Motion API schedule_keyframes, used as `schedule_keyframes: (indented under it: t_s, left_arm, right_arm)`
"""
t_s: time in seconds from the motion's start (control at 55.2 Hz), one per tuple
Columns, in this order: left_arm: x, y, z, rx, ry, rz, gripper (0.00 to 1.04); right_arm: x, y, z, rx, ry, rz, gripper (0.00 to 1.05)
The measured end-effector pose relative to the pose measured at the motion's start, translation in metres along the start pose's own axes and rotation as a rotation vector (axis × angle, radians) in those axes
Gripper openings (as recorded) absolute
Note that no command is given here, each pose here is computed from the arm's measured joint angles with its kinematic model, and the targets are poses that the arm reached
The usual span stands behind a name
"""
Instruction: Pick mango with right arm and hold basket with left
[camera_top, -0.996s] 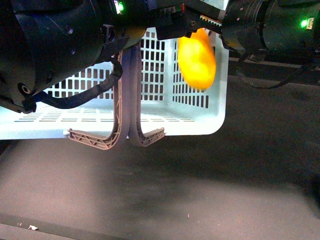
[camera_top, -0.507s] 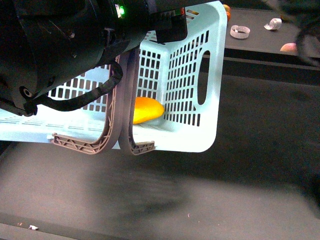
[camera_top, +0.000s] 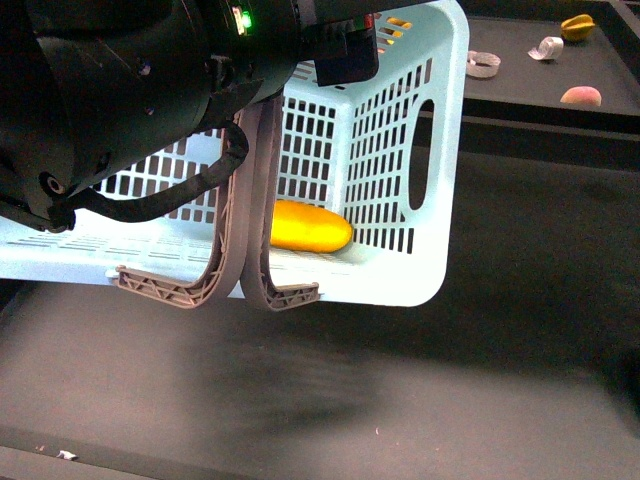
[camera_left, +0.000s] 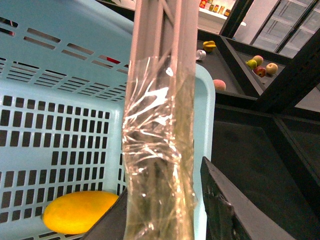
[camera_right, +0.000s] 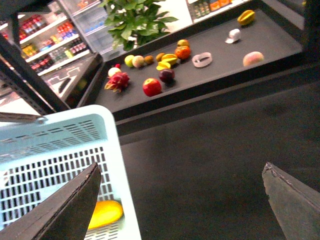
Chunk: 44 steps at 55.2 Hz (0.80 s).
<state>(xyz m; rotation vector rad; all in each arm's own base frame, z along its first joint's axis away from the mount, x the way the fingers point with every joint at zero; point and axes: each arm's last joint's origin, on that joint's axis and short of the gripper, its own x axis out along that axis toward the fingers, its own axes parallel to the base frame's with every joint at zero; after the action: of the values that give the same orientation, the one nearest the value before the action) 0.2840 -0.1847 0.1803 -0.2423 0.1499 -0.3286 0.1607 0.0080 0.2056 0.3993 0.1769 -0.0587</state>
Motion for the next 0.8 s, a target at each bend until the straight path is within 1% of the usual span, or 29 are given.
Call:
schedule_keyframes:
  t_s: [0.163, 0.235, 0.417, 0.453, 0.489, 0.507, 0.525, 0.598, 0.634, 0.652, 0.688, 0.797]
  left_arm:
    - [0.000, 0.000, 0.000, 0.001, -0.002, 0.006, 0.28]
    - [0.000, 0.000, 0.000, 0.001, -0.002, 0.006, 0.28]
    - [0.000, 0.000, 0.000, 0.000, 0.000, 0.000, 0.28]
    - [0.000, 0.000, 0.000, 0.000, 0.000, 0.000, 0.28]
    - [0.000, 0.000, 0.000, -0.001, 0.000, 0.000, 0.28]
    - [0.000, 0.000, 0.000, -0.001, 0.000, 0.000, 0.28]
    - [0.000, 0.000, 0.000, -0.001, 0.000, 0.000, 0.28]
    - [0.000, 0.000, 0.000, 0.002, 0.000, 0.000, 0.28]
    - [0.000, 0.000, 0.000, 0.002, 0.000, 0.000, 0.28]
    - [0.000, 0.000, 0.000, 0.001, 0.000, 0.000, 0.28]
    - [0.000, 0.000, 0.000, 0.001, -0.001, 0.002, 0.28]
    - [0.000, 0.000, 0.000, 0.001, -0.001, 0.003, 0.28]
  right_arm:
    - [-0.024, -0.014, -0.012, -0.022, -0.018, -0.073, 0.96]
    - [-0.027, -0.014, -0.010, -0.025, -0.040, -0.069, 0.96]
    - [-0.027, -0.014, -0.011, -0.025, -0.038, -0.070, 0.96]
    - [-0.027, -0.014, -0.011, -0.045, -0.056, -0.039, 0.94]
    - [-0.028, -0.015, -0.013, -0.118, -0.101, 0.027, 0.87]
    - [-0.028, -0.015, -0.013, -0.128, -0.112, 0.038, 0.85]
    - [-0.029, -0.015, -0.014, -0.175, -0.133, 0.053, 0.82]
    - [-0.031, -0.016, -0.016, -0.266, -0.163, 0.067, 0.71]
    - [-0.032, -0.017, -0.018, -0.311, -0.168, 0.067, 0.64]
    - [-0.032, -0.017, -0.019, -0.315, -0.169, 0.067, 0.62]
    - [-0.033, -0.018, -0.021, -0.341, -0.172, 0.065, 0.55]
    - [-0.036, -0.020, -0.026, -0.380, -0.173, 0.061, 0.28]
